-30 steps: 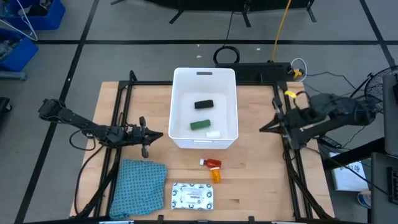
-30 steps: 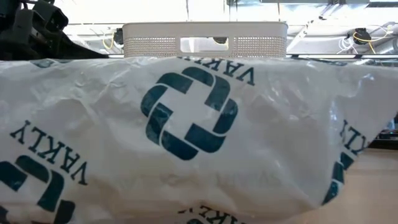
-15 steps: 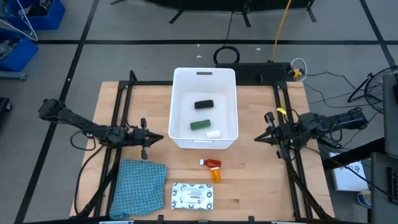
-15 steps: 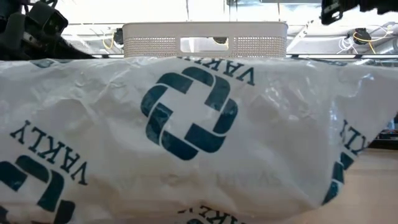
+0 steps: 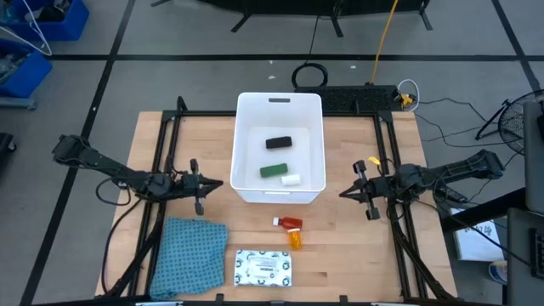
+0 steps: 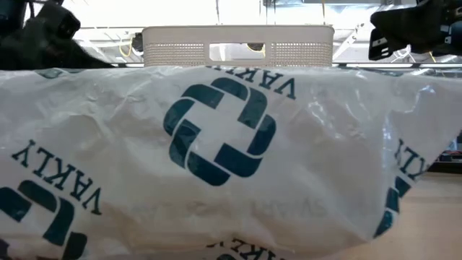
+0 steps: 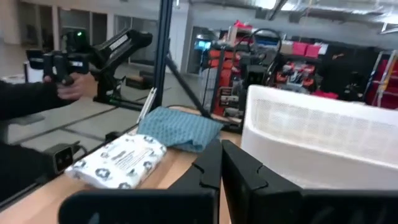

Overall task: Pick & place medical supplies in basket/bin
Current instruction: Put the orange medicine bottle into the bin

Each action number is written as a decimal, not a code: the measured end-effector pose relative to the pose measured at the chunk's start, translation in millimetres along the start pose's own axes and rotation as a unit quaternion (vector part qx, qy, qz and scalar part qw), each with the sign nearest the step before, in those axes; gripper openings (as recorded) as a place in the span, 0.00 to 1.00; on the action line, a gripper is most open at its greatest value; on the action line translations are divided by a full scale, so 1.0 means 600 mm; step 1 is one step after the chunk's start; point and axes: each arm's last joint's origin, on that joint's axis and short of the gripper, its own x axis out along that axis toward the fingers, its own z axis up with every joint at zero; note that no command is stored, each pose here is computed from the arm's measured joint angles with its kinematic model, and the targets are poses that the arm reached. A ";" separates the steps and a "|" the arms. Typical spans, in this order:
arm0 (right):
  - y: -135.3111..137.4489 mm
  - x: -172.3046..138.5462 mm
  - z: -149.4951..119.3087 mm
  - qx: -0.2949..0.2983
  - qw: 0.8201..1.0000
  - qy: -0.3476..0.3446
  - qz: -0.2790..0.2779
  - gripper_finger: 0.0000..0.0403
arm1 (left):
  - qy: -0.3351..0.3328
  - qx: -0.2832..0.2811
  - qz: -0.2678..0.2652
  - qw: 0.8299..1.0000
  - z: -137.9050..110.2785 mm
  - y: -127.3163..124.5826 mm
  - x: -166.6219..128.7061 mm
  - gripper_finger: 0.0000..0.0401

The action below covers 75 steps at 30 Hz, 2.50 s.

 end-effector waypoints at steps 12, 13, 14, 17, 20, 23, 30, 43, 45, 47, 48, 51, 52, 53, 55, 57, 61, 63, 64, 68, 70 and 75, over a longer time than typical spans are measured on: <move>0.000 -0.001 0.001 -0.007 1.000 -0.004 0.015 0.00 | 0.129 0.076 -0.020 0.988 0.231 -0.043 0.079 0.06; 0.000 -0.001 0.001 -0.007 1.000 -0.004 0.015 0.00 | 0.142 0.087 -0.022 0.986 0.249 -0.052 0.094 0.06; 0.000 -0.001 0.001 -0.007 1.000 -0.005 0.015 0.00 | 0.157 0.100 -0.024 0.982 0.263 -0.063 0.112 0.06; 0.000 -0.001 0.001 -0.007 1.000 -0.005 0.015 0.00 | 0.187 0.140 -0.056 0.971 0.295 -0.100 0.170 0.06; -0.001 -0.001 0.003 -0.005 1.000 -0.009 0.014 0.00 | 0.198 0.182 -0.103 0.958 0.312 -0.143 0.232 0.06; -0.001 -0.002 0.005 0.000 1.000 -0.015 0.013 0.00 | 0.207 0.221 -0.157 0.940 0.304 -0.189 0.284 0.06; -0.001 -0.003 0.006 0.001 1.000 -0.018 0.013 0.00 | 0.255 0.252 -0.221 0.907 0.256 -0.258 0.377 0.10; -0.001 -0.003 0.008 -0.014 1.000 -0.024 0.012 0.00 | 0.336 0.351 -0.239 0.840 0.156 -0.282 0.430 0.77; -0.001 -0.003 0.008 -0.015 1.000 -0.024 0.012 0.00 | 0.330 0.382 -0.232 0.831 0.149 -0.284 0.434 0.84; -0.001 -0.003 0.008 -0.015 1.000 -0.023 0.012 0.00 | 0.327 0.387 -0.237 0.829 0.144 -0.287 0.437 0.89; -0.001 -0.003 0.008 -0.014 1.000 -0.023 0.012 0.00 | 0.321 0.380 -0.246 0.832 0.142 -0.286 0.441 0.90; -0.001 -0.003 0.007 -0.012 1.000 -0.023 0.012 0.00 | 0.304 0.362 -0.270 0.839 0.144 -0.282 0.449 0.91; -0.001 -0.003 0.008 -0.012 1.000 -0.023 0.012 0.00 | 0.298 0.360 -0.273 0.841 0.146 -0.280 0.452 0.91; -0.001 -0.003 0.008 -0.013 1.000 -0.023 0.012 0.00 | 0.292 0.359 -0.276 0.843 0.145 -0.278 0.456 0.91; -0.001 -0.003 0.007 -0.013 1.000 -0.023 0.012 0.00 | 0.288 0.357 -0.285 0.842 0.142 -0.274 0.462 0.92; -0.001 -0.003 0.007 -0.012 1.000 -0.021 0.013 0.00 | 0.288 0.349 -0.299 0.840 0.140 -0.271 0.464 0.92; -0.001 -0.003 0.005 -0.010 1.000 -0.014 0.014 0.00 | 0.285 0.361 -0.314 0.830 0.132 -0.270 0.468 0.92; -0.001 -0.003 0.004 -0.010 1.000 -0.014 0.014 0.00 | 0.279 0.385 -0.326 0.817 0.122 -0.273 0.470 0.92; -0.001 -0.003 0.004 -0.011 1.000 -0.013 0.014 0.00 | 0.275 0.394 -0.329 0.813 0.120 -0.275 0.472 0.92; 0.000 -0.003 0.003 -0.008 1.000 -0.010 0.014 0.00 | 0.275 0.413 -0.347 0.796 0.097 -0.281 0.477 0.92; 0.000 -0.002 0.002 -0.007 1.000 -0.008 0.014 0.00 | 0.282 0.419 -0.351 0.788 0.080 -0.284 0.481 0.92; 0.000 -0.001 0.000 -0.006 1.000 -0.001 0.015 0.00 | 0.280 0.448 -0.362 0.768 0.059 -0.285 0.488 0.92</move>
